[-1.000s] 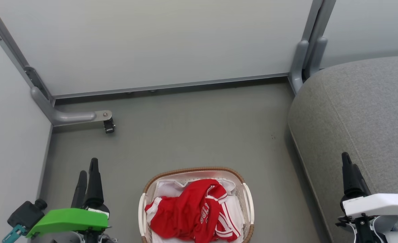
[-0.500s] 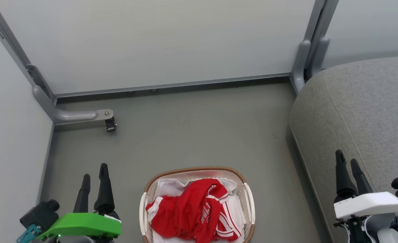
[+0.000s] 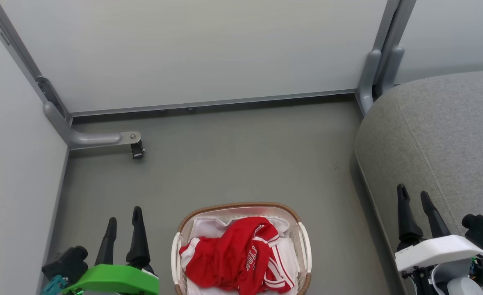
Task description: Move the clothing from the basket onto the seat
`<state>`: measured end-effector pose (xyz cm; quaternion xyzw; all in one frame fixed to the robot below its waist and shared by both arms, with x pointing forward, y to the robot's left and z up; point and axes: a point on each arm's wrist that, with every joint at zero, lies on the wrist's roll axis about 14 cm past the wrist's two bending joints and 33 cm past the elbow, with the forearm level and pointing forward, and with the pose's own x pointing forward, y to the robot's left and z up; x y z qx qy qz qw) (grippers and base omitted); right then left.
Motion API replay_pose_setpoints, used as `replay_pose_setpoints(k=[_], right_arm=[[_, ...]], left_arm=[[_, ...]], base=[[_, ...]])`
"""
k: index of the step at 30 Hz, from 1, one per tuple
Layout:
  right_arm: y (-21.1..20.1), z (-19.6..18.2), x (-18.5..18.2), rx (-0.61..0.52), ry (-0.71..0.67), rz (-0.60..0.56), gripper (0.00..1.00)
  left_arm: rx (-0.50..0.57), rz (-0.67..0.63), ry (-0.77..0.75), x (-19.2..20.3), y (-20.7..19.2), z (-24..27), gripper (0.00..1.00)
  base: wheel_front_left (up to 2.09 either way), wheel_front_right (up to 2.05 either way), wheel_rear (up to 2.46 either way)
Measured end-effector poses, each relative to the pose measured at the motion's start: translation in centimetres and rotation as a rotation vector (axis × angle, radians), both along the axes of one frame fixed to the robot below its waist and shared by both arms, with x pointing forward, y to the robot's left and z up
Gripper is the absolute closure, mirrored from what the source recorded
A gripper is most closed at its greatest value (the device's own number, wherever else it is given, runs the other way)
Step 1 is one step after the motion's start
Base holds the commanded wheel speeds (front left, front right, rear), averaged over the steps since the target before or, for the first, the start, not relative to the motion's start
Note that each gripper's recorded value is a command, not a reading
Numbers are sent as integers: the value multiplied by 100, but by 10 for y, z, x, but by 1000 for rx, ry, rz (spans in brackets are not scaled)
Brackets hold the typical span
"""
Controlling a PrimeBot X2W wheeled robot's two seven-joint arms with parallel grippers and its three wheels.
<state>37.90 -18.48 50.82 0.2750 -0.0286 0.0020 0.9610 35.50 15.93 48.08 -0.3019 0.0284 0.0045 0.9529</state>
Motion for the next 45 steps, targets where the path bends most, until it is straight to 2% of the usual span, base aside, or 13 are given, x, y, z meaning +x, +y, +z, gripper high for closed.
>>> replay_pose_setpoints(k=[13, 45], right_arm=[[22, -5, 0, -139, 0, 68, 0], [49, -17, -6, -366, -13, 165, 0]], left_arm=[[110, -17, -9, -4, -5, -2, 0], [306, -64, -35, -14, -17, -8, 0]], base=[[0, 0, 0], [0, 0, 0]])
